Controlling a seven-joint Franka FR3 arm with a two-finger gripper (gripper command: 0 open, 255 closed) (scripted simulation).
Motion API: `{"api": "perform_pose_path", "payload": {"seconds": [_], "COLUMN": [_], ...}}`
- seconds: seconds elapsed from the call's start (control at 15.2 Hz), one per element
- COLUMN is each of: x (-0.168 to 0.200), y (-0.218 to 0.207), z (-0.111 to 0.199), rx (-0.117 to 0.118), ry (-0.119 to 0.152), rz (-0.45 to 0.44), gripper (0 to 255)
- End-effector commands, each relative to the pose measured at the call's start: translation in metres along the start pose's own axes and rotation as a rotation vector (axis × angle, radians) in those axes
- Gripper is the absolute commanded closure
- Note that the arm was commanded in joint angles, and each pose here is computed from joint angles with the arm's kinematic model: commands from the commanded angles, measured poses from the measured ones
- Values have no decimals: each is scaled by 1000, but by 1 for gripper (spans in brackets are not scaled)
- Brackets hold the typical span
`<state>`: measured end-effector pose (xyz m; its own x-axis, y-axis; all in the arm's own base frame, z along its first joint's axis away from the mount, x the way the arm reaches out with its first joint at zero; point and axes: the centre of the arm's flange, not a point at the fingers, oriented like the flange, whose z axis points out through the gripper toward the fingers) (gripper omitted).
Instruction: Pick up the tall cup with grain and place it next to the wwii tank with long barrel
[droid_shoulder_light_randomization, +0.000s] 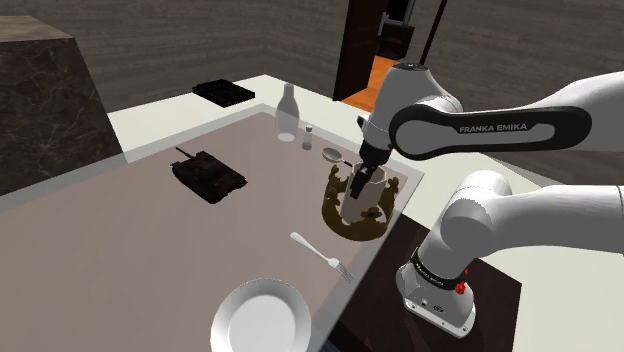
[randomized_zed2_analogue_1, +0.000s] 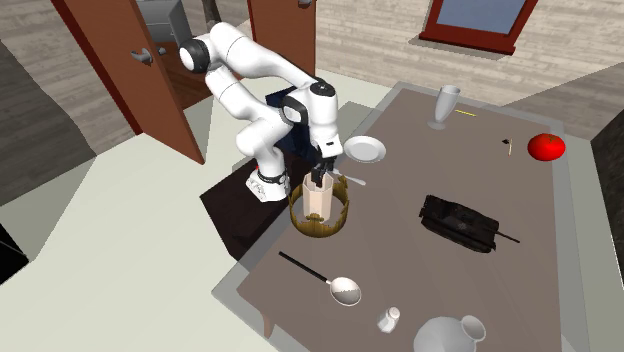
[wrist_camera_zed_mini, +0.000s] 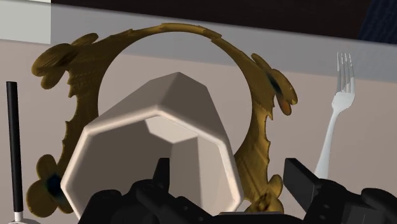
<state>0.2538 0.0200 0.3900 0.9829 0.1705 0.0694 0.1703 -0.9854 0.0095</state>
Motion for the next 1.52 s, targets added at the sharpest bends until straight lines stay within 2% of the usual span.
{"api": "perform_pose_path", "payload": {"seconds": [0.0,0.07,0.66,1.45], "x": [0,0,0,4], "y": [0,0,0,1], "z": [0,0,0,-63], "rx": [0,0,0,0], "ry": [0,0,0,0], "rz": [0,0,0,0], "gripper": [0,255,255,255]}}
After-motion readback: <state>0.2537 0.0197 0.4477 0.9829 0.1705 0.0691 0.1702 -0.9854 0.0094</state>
